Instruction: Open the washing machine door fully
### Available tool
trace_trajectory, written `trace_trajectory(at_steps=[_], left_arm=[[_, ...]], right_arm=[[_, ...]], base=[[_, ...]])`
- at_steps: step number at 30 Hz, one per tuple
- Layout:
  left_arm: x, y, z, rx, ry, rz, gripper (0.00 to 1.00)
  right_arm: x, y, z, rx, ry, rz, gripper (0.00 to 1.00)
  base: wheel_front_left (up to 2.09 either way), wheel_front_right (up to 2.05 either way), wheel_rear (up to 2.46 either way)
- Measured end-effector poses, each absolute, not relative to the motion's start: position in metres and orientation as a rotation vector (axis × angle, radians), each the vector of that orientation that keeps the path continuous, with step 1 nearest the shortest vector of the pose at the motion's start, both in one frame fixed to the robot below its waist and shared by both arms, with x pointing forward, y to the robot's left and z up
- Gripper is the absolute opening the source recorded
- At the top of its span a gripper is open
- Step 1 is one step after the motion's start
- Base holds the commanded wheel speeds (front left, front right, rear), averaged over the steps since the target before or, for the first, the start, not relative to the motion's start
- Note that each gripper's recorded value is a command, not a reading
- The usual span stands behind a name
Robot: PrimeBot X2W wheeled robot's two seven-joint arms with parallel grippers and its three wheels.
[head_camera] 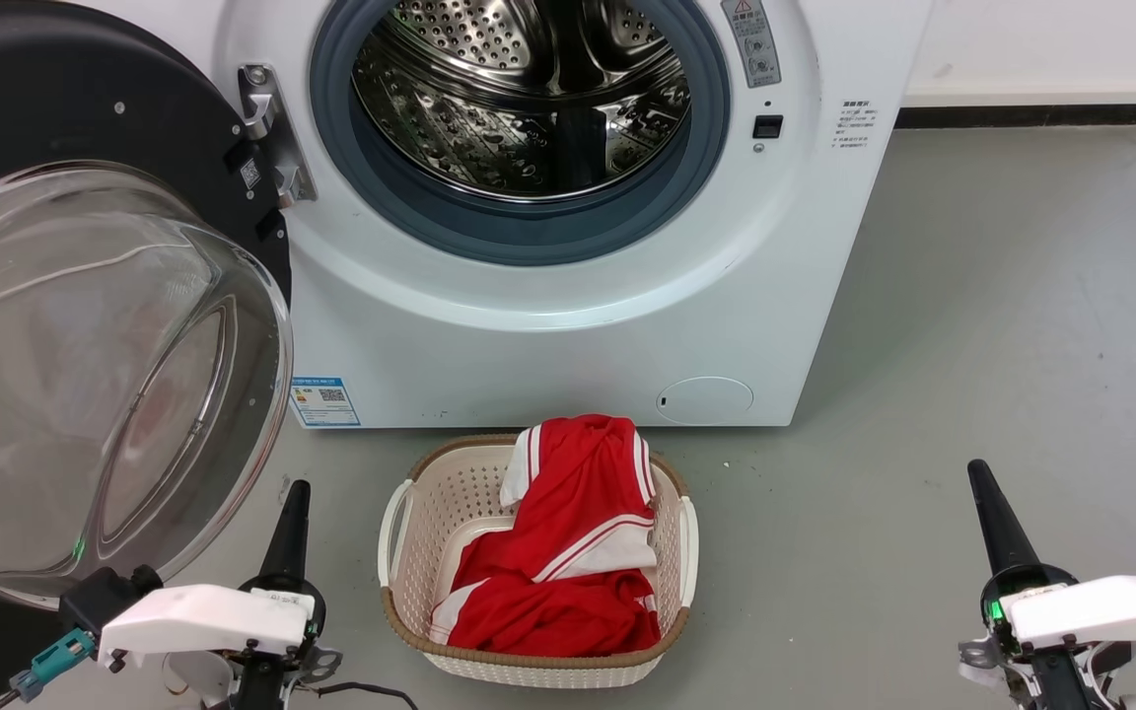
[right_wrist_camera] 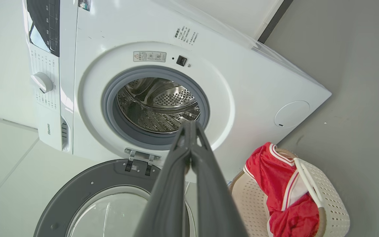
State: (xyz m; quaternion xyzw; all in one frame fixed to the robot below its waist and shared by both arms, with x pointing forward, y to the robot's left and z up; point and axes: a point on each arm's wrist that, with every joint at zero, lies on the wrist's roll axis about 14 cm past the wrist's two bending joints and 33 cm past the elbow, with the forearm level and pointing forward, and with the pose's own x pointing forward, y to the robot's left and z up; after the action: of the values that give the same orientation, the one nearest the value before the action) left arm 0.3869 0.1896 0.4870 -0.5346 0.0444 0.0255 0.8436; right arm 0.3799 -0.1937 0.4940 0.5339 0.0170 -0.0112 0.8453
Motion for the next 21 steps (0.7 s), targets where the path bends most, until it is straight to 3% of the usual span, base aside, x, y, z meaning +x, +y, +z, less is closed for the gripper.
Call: trace_trajectory(at_steps=[21], left_arm=[[0.387, 0.1944, 0.492, -1.322, 0.071, 0.044, 0.0]], right_arm=[[0.3832, -0.1966, 0.4971, 1.321, 0.029, -0.024, 0.0]], base=[[0.0, 0.0, 0.0]])
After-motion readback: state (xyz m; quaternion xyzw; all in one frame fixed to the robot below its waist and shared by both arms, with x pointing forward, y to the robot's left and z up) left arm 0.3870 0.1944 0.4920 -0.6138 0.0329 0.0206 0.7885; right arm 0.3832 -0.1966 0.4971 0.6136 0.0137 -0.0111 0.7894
